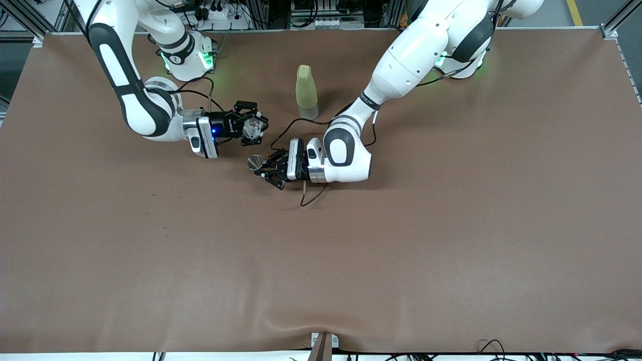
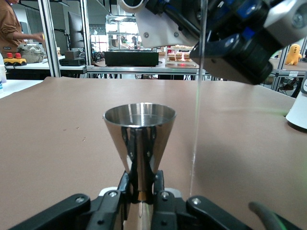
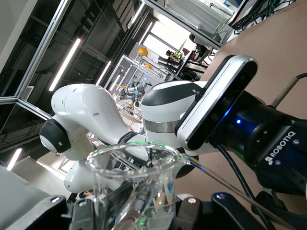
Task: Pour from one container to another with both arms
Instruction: 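Pour liquid from the beaker into the jigger held by the left gripper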
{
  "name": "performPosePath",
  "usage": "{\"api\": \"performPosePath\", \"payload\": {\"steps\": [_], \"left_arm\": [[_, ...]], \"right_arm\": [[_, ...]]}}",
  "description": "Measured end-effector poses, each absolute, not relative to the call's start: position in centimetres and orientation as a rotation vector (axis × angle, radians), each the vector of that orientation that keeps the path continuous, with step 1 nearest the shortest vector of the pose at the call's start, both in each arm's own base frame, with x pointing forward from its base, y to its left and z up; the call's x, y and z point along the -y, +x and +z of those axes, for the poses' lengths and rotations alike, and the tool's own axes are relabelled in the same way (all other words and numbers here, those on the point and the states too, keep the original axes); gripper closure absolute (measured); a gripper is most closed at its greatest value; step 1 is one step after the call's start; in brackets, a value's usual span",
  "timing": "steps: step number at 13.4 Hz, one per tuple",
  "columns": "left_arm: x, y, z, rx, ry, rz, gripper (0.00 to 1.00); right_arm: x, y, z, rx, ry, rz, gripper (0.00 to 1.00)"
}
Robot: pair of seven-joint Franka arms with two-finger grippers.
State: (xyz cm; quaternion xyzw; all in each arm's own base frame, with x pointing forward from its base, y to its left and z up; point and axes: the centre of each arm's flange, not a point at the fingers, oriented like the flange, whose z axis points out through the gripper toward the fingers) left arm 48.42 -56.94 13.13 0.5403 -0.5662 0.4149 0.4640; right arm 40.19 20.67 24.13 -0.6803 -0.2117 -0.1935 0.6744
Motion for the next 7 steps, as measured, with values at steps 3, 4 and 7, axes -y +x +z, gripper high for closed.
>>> {"api": "performPosePath", "payload": {"steps": [3, 4, 7], "left_arm": [[56.7, 47.9, 12.5, 1.391, 1.336, 1.002, 0.79], [56.7, 47.5, 12.0, 1.390, 1.341, 0.989, 0.79], [56.7, 46.6, 11.3, 1.388, 1.346, 0.965, 0.79]], "right_arm": [[-20.7, 40.4, 24.2, 0.409, -1.539, -0.395, 0.84], [-20.7, 40.5, 24.3, 0.371, -1.543, -0.373, 0.84], [-20.7, 40.9, 24.7, 0.320, -1.540, -0.360, 0.84]]}}
